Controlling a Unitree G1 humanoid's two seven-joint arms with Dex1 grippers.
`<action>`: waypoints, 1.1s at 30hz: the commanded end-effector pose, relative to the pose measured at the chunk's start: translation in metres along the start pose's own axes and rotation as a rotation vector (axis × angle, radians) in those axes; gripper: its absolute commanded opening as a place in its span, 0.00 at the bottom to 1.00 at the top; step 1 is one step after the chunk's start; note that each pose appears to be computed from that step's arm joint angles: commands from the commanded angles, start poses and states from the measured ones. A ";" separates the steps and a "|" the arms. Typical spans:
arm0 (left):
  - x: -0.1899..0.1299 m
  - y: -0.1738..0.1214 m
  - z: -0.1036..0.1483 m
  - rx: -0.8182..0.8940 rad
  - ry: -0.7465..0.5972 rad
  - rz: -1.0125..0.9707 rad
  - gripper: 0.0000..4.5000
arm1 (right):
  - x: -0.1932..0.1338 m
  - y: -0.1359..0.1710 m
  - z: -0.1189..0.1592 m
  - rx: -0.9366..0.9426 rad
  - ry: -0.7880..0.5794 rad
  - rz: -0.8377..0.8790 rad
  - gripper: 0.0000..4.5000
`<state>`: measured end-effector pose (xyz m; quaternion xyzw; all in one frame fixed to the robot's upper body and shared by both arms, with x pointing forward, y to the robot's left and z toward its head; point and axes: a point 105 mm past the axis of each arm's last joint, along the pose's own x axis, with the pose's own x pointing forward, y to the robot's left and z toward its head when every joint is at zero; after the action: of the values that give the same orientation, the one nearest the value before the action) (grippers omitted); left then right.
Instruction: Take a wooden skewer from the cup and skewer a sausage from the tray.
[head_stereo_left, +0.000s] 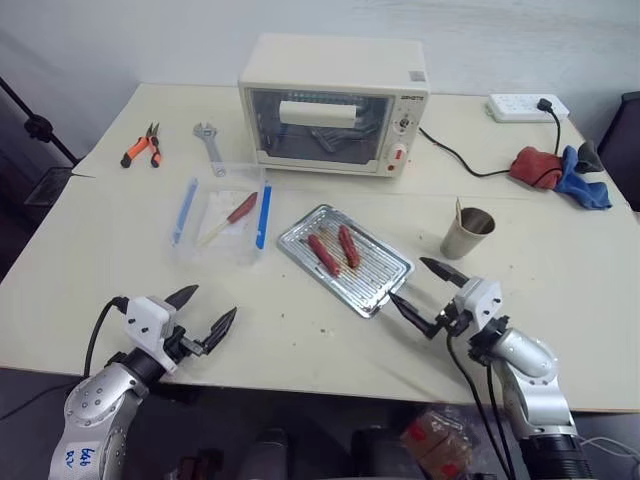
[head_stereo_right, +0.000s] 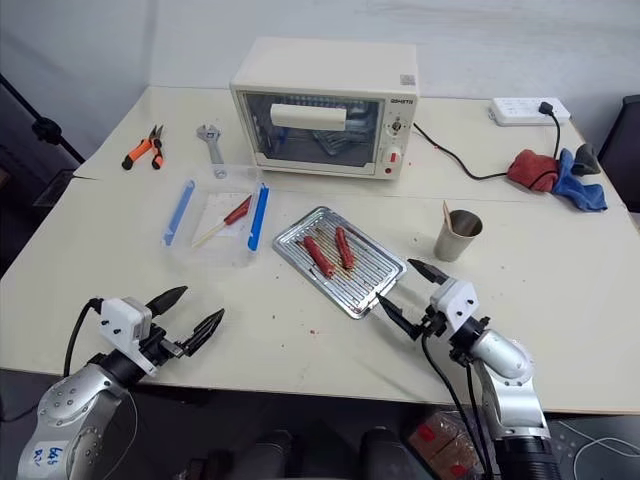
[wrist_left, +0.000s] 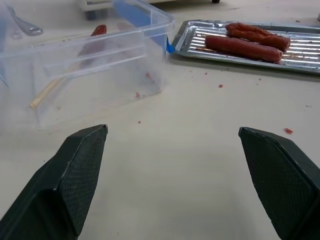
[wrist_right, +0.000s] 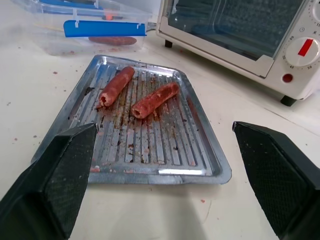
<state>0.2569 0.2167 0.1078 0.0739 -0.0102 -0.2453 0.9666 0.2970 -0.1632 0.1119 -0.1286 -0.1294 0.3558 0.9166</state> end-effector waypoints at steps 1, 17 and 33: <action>0.000 -0.005 0.012 0.037 -0.017 -0.063 0.99 | -0.007 -0.001 0.003 -0.012 -0.021 -0.003 1.00; 0.049 -0.039 0.089 0.141 -0.231 -0.726 0.99 | -0.157 -0.070 0.058 -0.167 0.217 -0.129 1.00; 0.056 -0.048 0.077 0.154 -0.213 -0.695 0.99 | -0.009 -0.087 0.094 0.007 0.325 0.071 1.00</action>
<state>0.2816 0.1404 0.1698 0.1081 -0.0883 -0.5639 0.8139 0.3108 -0.2151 0.2234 -0.1727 0.0150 0.3762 0.9102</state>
